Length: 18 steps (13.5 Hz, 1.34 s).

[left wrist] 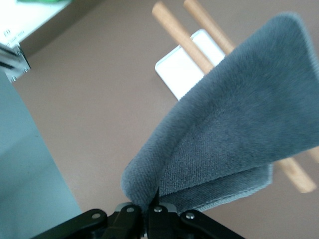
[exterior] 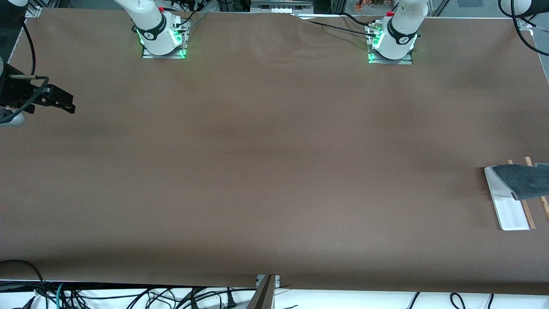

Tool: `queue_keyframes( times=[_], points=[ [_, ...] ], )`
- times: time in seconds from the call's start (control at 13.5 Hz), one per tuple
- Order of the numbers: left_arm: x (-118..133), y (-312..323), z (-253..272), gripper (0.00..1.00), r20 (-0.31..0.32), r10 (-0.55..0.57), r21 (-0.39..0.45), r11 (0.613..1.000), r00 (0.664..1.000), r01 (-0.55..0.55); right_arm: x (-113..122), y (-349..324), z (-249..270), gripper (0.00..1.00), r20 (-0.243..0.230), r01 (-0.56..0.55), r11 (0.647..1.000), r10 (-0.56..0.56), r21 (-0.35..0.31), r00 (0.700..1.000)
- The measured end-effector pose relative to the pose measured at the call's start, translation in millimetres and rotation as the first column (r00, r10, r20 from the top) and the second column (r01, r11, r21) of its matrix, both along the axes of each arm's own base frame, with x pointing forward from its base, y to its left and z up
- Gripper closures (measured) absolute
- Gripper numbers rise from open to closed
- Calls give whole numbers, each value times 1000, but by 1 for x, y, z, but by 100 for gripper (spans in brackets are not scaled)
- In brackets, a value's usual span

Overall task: Pass towel and hang on rack
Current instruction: 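Lower the towel over the rack's wooden rods with the left gripper, then open the left gripper to release the towel on the rack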

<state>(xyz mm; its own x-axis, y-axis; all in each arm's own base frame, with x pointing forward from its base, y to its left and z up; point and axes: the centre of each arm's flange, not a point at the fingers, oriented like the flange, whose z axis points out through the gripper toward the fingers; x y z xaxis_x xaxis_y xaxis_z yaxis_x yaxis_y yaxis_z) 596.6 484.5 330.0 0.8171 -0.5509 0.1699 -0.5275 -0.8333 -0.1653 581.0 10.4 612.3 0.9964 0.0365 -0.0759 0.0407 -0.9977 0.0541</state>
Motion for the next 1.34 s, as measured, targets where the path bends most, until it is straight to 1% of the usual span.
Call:
queue_keyframes(
  times=[0.07,0.15,0.45,0.52,0.67,0.82,0.97,1.11,1.19,1.26,1.34],
  points=[
    [1,1,-11,96,-5,7,-2,1000,1000,-7,0,1,0,0,0,-3,1000,3,0,1000],
    [1,1,-19,93,-9,17,-7,1000,1000,-17,0,2,0,0,-1,-7,1000,7,1,1000],
    [7,-3,-18,50,0,50,-15,999,999,-50,-1,18,-1,0,-8,-26,1000,26,17,1000],
    [8,-3,-16,41,2,50,-14,999,999,-50,-1,19,-1,0,-10,-25,999,25,21,1000],
    [9,-4,-15,19,5,49,-13,999,999,-49,-2,17,-2,0,-19,-16,1000,16,21,1000],
    [12,-6,-12,1,10,45,-12,999,999,-45,-2,15,-5,0,-27,-11,1000,12,21,1000],
    [20,-19,-2,0,1,20,-31,999,1000,-20,-1,14,-8,0,-33,-9,1000,10,21,999],
    [36,-57,21,0,-48,-27,-100,995,998,22,-1,13,-9,0,-34,-8,1000,9,21,999],
    [43,-84,38,0,-88,-29,-137,990,996,17,-1,13,-9,0,-34,-8,1000,9,21,999],
    [49,-112,59,0,-145,-4,-151,988,989,-18,0,12,-11,0,-37,-8,1000,9,21,999],
    [51,-137,80,0,-201,44,-150,986,979,-75,1,12,-13,0,-41,-7,1000,8,20,999]
  ],
)
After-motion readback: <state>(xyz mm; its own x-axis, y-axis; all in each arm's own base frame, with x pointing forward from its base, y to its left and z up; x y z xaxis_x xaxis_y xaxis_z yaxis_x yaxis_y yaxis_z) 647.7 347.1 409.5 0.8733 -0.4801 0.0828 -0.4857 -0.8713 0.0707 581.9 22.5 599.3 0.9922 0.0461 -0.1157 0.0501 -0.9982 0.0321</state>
